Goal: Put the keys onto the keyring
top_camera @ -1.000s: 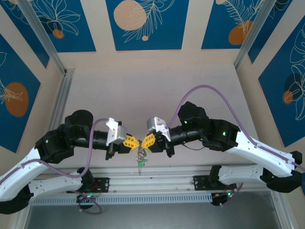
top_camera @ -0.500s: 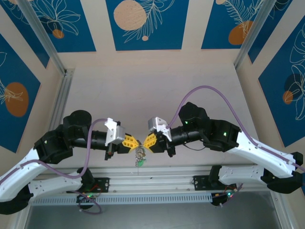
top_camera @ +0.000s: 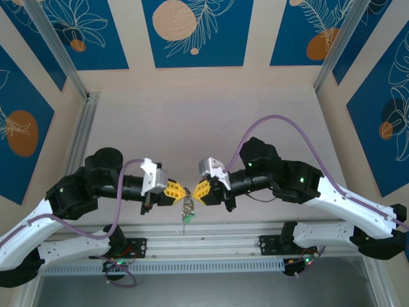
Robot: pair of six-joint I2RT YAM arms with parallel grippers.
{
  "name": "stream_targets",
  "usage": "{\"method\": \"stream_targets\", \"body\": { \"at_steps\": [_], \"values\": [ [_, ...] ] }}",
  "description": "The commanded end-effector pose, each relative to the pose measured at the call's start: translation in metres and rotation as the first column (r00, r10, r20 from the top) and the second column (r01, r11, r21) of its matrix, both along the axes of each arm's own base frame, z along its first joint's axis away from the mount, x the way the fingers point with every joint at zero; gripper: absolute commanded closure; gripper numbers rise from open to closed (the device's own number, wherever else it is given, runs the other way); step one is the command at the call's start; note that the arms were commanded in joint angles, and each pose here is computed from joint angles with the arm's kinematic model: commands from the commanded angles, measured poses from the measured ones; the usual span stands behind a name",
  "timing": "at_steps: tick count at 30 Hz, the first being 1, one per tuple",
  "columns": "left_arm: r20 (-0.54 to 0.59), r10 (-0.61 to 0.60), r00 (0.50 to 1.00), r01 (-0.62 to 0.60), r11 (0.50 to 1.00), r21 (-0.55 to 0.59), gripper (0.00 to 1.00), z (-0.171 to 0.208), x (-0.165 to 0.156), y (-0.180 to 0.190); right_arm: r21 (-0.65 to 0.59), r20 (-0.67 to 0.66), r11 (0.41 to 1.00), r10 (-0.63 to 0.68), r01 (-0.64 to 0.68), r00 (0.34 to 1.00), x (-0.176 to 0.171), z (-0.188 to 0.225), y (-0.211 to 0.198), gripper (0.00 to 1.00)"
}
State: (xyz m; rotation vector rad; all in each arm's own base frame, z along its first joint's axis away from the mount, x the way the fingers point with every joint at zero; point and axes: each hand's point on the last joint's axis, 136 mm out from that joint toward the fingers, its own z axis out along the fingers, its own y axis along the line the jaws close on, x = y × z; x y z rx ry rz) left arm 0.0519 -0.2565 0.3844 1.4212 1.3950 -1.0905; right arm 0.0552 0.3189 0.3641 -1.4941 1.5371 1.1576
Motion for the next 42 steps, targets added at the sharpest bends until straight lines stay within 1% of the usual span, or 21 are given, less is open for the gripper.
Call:
{"method": "stream_targets", "body": {
  "at_steps": [1,8,20,23,25,27,29,31,33,35,39,42],
  "values": [
    [0.045,-0.026,0.999,0.030,0.997,-0.076,1.00,0.018,-0.007,0.003,-0.056,-0.031,0.998,0.004,-0.005,1.000,0.000,-0.015,-0.001,1.00],
    [0.047,-0.032,0.998,0.036,0.996,-0.085,1.00,0.020,-0.008,0.003,-0.093,-0.043,0.996,-0.011,0.007,0.999,0.005,-0.023,0.004,1.00],
    [0.051,-0.028,0.998,0.033,0.994,-0.108,1.00,0.023,-0.008,0.002,-0.050,-0.065,0.998,0.027,-0.030,0.998,0.000,-0.020,0.007,1.00],
    [0.056,-0.013,0.998,0.020,0.992,-0.126,1.00,0.026,-0.008,0.006,-0.038,-0.051,0.999,-0.005,0.003,0.999,0.004,-0.017,0.004,1.00],
    [0.061,0.003,0.998,0.005,0.990,-0.140,1.00,0.029,-0.007,0.008,-0.020,-0.035,0.999,-0.040,0.039,0.999,0.008,-0.013,-0.001,0.90],
    [0.061,0.015,0.998,-0.005,0.988,-0.156,1.00,0.032,-0.007,0.011,0.009,-0.009,0.996,-0.090,0.090,0.996,0.013,-0.009,-0.010,0.75],
    [0.063,0.022,0.998,-0.010,0.984,-0.176,1.00,0.036,-0.007,0.013,0.046,0.022,0.990,-0.132,0.131,0.991,0.015,-0.001,-0.020,0.67],
    [0.061,0.023,0.998,-0.010,0.981,-0.194,1.00,0.039,-0.008,0.014,0.089,0.052,0.985,-0.150,0.145,0.987,0.013,0.007,-0.030,0.59],
    [0.054,0.011,0.999,0.001,0.977,-0.213,1.00,0.041,-0.010,0.013,0.131,0.087,0.982,-0.146,0.134,0.985,0.007,0.017,-0.036,0.55],
    [0.043,-0.001,0.999,0.011,0.975,-0.223,1.00,0.042,-0.011,0.011,0.145,0.116,0.983,-0.127,0.109,0.985,0.002,0.023,-0.035,0.55],
    [0.016,-0.018,1.000,0.022,0.967,-0.255,1.00,0.043,-0.011,0.006,0.137,0.168,0.989,-0.078,0.056,0.983,-0.005,0.026,-0.018,0.53],
    [-0.001,-0.024,1.000,0.023,0.961,-0.275,1.00,0.042,-0.010,0.002,0.153,0.201,0.988,-0.055,0.024,0.978,-0.008,0.030,-0.003,0.53]
  ]
}}
